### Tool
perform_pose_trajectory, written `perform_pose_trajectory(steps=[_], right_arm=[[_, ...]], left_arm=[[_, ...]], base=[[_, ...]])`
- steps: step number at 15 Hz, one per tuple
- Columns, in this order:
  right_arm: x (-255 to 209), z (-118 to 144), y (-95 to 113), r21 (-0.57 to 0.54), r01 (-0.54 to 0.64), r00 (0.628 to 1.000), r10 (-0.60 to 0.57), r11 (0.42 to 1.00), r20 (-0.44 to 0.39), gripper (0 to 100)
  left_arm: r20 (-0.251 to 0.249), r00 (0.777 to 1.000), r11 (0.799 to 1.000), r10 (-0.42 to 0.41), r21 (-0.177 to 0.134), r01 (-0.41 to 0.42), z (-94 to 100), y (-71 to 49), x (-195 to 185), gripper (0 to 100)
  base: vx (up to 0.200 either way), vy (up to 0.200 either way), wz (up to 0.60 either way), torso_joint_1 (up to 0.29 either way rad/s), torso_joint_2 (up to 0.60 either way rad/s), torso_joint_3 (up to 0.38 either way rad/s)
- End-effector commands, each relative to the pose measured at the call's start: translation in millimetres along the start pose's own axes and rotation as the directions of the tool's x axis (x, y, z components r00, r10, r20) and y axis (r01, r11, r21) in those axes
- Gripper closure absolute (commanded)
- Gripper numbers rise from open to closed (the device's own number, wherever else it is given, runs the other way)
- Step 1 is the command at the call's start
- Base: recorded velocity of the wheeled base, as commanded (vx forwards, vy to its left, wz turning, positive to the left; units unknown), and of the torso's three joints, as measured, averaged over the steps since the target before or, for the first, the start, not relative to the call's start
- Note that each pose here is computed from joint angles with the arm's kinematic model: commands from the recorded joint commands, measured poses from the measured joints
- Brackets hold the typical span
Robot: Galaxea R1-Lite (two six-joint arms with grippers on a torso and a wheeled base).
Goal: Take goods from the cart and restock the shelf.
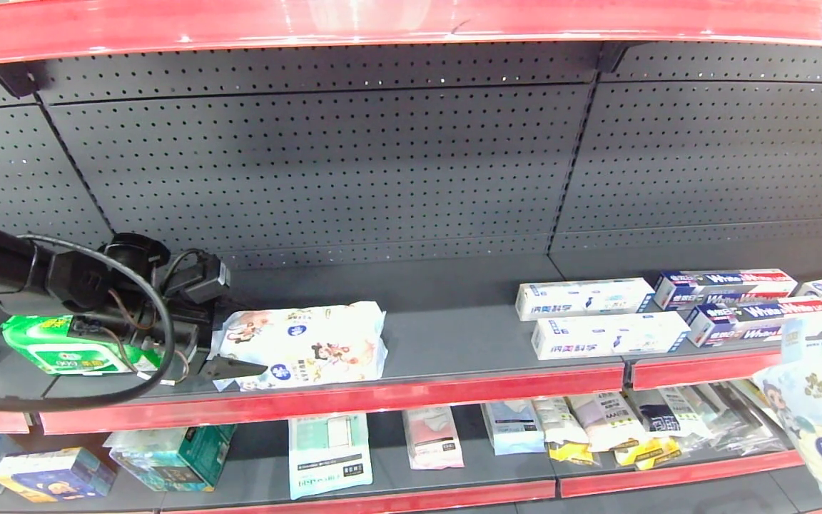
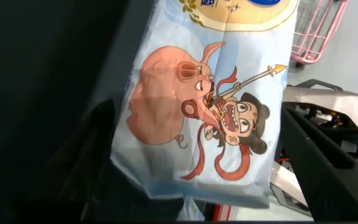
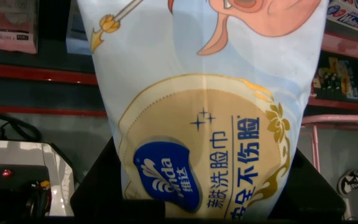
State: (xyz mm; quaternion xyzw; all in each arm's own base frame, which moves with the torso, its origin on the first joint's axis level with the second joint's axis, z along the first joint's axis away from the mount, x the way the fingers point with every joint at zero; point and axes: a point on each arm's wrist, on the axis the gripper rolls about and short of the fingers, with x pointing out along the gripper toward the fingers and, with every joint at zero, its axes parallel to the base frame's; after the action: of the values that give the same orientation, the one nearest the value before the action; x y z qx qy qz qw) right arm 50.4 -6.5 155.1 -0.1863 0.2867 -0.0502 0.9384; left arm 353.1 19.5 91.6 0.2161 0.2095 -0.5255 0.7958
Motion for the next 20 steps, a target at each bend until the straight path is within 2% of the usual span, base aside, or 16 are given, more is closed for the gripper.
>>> perform_pose_trajectory(steps=[1,4,9,10,11,13,15,16,17,18,20], right_arm=[[1,-5,2,-0.002,-0.004,1.000,0.004,1.000,-0.009,100],[1,-5,2,-0.014,-0.003,1.000,0.002,1.000,-0.010,100],[1,-6,2,-0.017,-0.005,1.000,0.005,1.000,-0.015,100],[1,-6,2,-0.017,-0.005,1.000,0.005,1.000,-0.015,100],[2,-6,3,-0.017,-0.007,1.000,0.007,1.000,-0.016,100],[2,-4,2,-0.017,-0.007,1.000,0.007,1.000,-0.016,100],[2,-2,1,-0.017,-0.008,1.000,0.008,1.000,-0.012,100],[2,-2,1,-0.017,-0.008,1.000,0.008,1.000,-0.012,100],[3,-1,1,-0.017,-0.010,1.000,0.009,1.000,-0.012,100],[3,0,1,-0.017,-0.011,1.000,0.010,1.000,-0.010,100],[3,0,1,-0.017,-0.013,1.000,0.013,1.000,-0.007,100]], left_arm=[[0.008,1.000,1.000,0.023,0.018,-0.023,6.9,-1.5,-10,0],[0.021,0.999,0.999,0.037,0.034,-0.038,13.5,-3.7,-17,0],[0.053,0.996,0.992,0.074,0.097,-0.079,36.7,-10.4,-35,0],[0.053,0.996,0.992,0.074,0.097,-0.079,36.7,-10.4,-35,0],[0.059,0.995,0.990,0.085,0.110,-0.091,41.7,-12.1,-39,0],[0.068,0.993,0.987,0.099,0.117,-0.107,48.8,-14.1,-45,0],[0.081,0.988,0.984,0.132,0.109,-0.140,54.1,-13.1,-48,0],[0.082,0.987,0.984,0.140,0.095,-0.148,53.1,-12.7,-47,0],[0.085,0.986,0.986,0.146,0.063,-0.152,52.8,-12.7,-47,0],[0.075,0.983,0.986,0.166,-0.023,-0.165,54.7,-13.7,-49,0],[0.084,0.971,0.971,0.225,-0.104,-0.216,59.9,-9.8,-48,0]], base=[[0.000,0.000,0.00,0.000,0.00,0.000],[0.000,0.000,0.00,0.000,0.00,0.000],[0.000,0.000,0.00,0.000,0.00,0.000],[0.000,0.000,0.00,0.000,0.00,0.000],[0.000,0.000,0.00,0.000,0.00,0.000],[0.000,0.000,0.00,0.000,0.00,0.000],[0.000,0.000,0.00,0.000,0.00,0.000],[0.000,0.000,0.00,0.000,0.00,0.000],[0.000,0.000,0.00,0.000,0.00,0.000],[0.000,0.000,0.00,0.000,0.00,0.000],[0.000,0.000,0.00,0.000,0.00,0.000]])
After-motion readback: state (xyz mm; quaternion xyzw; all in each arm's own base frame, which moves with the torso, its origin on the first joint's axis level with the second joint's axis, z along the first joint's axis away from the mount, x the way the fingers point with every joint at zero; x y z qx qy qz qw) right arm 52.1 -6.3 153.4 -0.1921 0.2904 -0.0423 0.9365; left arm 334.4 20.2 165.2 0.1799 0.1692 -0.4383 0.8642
